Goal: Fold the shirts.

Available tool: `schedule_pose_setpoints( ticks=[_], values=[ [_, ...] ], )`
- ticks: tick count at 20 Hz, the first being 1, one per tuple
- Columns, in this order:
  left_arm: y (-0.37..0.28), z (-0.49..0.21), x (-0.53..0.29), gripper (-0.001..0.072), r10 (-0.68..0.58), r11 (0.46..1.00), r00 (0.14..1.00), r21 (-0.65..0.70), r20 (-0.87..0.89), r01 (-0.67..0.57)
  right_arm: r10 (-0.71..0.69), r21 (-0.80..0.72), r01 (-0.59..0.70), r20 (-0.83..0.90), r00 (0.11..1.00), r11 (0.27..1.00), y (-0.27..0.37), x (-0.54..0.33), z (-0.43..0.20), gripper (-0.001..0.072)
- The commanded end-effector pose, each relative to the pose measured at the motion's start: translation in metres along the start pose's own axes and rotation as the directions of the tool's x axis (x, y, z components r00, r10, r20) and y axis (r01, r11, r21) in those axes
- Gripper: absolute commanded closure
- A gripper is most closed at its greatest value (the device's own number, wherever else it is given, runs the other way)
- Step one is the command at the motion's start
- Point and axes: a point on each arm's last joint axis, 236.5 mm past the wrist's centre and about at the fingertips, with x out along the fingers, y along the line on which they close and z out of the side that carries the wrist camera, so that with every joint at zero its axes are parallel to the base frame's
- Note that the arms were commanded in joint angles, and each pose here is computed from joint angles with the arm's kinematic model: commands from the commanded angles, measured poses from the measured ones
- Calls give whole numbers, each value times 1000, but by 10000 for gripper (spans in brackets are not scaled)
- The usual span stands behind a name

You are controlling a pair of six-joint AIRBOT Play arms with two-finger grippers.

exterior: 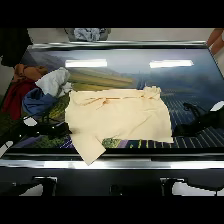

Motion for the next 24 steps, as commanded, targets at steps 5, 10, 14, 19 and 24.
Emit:
schedule_pose_setpoints(
  ticks=[5, 10, 14, 19, 24],
  values=[
    [-14, 19, -4, 675, -11, 999, 998, 39, 65, 9, 138, 79, -143, 69, 988, 987, 23, 47, 4, 49],
    [-51, 42, -39, 677, -64, 980, 994, 191, 86, 47, 192, -16, -194, 225, 955, 981, 41, 18, 45, 670],
    [-153, 109, -222, 679, -215, 900, 841, 436, 496, -27, -19, -248, 218, 618, 786, 944, 77, -180, 101, 670],
    [-277, -23, -596, 679, -588, 754, 100, 589, 802, -290, -35, 188, 804, 978, -205, 564, 282, -527, -37, 671],
    [-284, -141, -667, 680, -692, 702, -82, 642, 717, -310, -15, 443, 760, 868, -497, 475, 364, -561, -183, 672]
  ],
)
